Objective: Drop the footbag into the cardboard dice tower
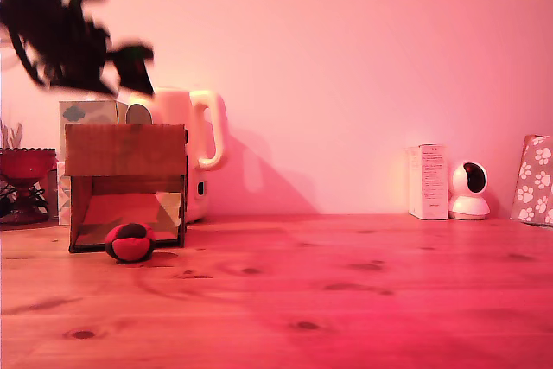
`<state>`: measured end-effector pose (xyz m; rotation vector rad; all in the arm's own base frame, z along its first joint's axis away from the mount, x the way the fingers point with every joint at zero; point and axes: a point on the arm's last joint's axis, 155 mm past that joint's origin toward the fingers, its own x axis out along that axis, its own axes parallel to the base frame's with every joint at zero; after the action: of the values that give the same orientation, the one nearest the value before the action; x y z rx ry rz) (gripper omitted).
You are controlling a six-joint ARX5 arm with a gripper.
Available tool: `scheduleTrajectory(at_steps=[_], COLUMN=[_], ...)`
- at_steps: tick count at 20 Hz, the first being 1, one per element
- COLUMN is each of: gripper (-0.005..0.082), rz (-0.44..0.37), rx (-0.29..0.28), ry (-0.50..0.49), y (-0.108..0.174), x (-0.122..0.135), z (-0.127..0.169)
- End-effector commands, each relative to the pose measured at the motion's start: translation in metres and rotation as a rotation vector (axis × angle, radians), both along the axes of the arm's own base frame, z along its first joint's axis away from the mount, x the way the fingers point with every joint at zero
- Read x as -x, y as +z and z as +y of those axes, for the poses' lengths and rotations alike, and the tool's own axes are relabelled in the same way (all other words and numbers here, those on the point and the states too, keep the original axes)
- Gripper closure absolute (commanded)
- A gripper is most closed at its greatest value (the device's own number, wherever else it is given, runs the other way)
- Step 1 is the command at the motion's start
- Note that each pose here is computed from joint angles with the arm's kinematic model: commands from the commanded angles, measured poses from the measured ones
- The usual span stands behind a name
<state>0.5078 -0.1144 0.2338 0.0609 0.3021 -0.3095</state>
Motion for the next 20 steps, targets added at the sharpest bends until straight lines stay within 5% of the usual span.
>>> scheduleTrajectory(at_steps=[1,9,20], gripper=[0.0777,0.0791,0.0791], rz=[-0.023,0.136,0.156], rx=[0.000,0.027,0.119], ry=[-0.012,-0.069,-0.075], y=[0.019,0.005,-0.042], x=[0.009,0.047,0.106], z=[-0.001,-0.008,-0.010])
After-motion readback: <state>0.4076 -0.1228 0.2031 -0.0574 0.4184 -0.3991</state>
